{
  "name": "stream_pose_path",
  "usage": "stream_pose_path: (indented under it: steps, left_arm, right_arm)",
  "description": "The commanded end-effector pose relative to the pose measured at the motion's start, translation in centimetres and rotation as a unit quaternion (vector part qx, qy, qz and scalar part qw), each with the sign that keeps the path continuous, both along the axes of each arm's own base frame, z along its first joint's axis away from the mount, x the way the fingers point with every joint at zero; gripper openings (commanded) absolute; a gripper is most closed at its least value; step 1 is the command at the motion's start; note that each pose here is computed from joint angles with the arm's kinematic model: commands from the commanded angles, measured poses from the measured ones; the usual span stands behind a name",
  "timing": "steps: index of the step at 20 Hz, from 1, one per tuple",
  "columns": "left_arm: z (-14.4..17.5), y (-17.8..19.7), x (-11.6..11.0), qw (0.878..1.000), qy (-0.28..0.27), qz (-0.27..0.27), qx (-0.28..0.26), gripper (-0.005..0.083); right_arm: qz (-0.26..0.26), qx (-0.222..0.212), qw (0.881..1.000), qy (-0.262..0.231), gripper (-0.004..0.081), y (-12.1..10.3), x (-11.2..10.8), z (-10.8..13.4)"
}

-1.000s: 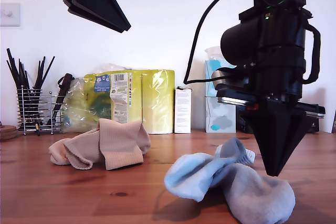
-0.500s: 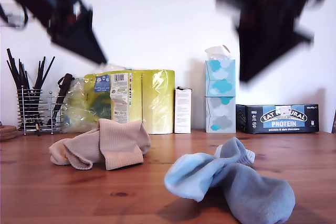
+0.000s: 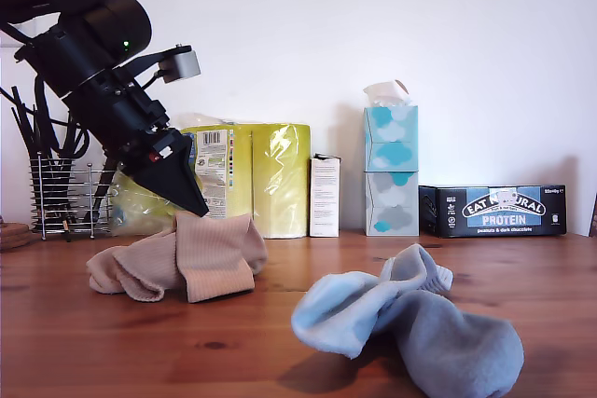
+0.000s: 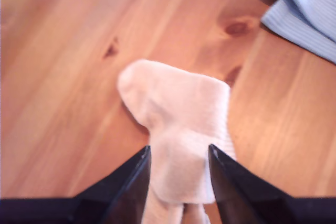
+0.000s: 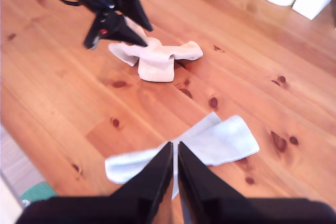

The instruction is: Pair up the socks based on colour and pattern, by placing each sock on top of its pair

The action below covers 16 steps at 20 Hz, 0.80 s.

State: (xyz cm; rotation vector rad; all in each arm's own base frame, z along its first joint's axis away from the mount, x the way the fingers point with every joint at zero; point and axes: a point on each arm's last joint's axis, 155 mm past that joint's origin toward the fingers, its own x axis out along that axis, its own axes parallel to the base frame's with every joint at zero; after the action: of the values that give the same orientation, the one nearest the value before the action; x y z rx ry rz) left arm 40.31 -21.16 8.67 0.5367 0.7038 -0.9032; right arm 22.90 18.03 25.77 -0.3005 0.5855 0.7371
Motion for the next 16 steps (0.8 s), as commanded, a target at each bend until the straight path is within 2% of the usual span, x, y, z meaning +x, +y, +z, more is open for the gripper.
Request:
stream_pose_path:
  steps: [1, 4, 5, 6, 7, 10, 12, 14, 16]
  left_arm:
    - [-1.0, -0.2, -0.1, 1.0, 0.006, -0.005, 0.003, 0.0324]
    - [-1.5, -0.3, -0.6, 1.0, 0.02, -0.007, 0.003, 0.0325]
    - [-1.8, -0.3, -1.1, 0.999, 0.03, -0.01, 0.006, 0.0342]
    - [-1.9, -0.6, -1.7, 0.999, 0.042, -0.012, 0.002, 0.0396]
    - [-1.9, -0.8, -2.0, 0.998, 0.055, -0.005, -0.006, 0.0454]
    - [-1.4, -1.1, -2.9, 0.993, 0.103, 0.054, -0.033, 0.0444]
    - [-1.3, -1.5, -4.1, 0.981, 0.16, 0.089, -0.065, 0.0444]
    - [-1.8, -1.2, -4.8, 0.967, 0.204, 0.135, -0.073, 0.0416]
    - [-1.7, -0.7, -4.9, 0.947, 0.238, 0.194, -0.092, 0.0383]
  right_arm:
    - [0.001, -0.014, 1.0, 0.022, -0.0012, -0.4, -0.7, -2.9]
    - [-0.01, -0.009, 0.999, 0.036, -0.0012, -1.0, -1.6, -5.2]
    - [-0.01, -0.009, 0.999, 0.039, -0.0012, -1.1, -1.7, -5.6]
    - [-0.01, -0.009, 0.999, 0.039, -0.0012, -1.1, -1.7, -5.8]
    - [-0.01, -0.009, 0.999, 0.039, -0.0012, -1.1, -1.7, -5.8]
    - [-0.012, -0.005, 0.999, 0.033, -0.0012, -1.1, -1.4, -5.5]
    - [-0.013, -0.006, 0.999, 0.033, -0.0012, -1.1, -1.4, -5.5]
    - [-0.013, -0.006, 0.999, 0.033, -0.0012, -1.1, -1.4, -5.6]
    - [-0.012, -0.007, 0.999, 0.032, -0.0012, -1.1, -1.4, -5.6]
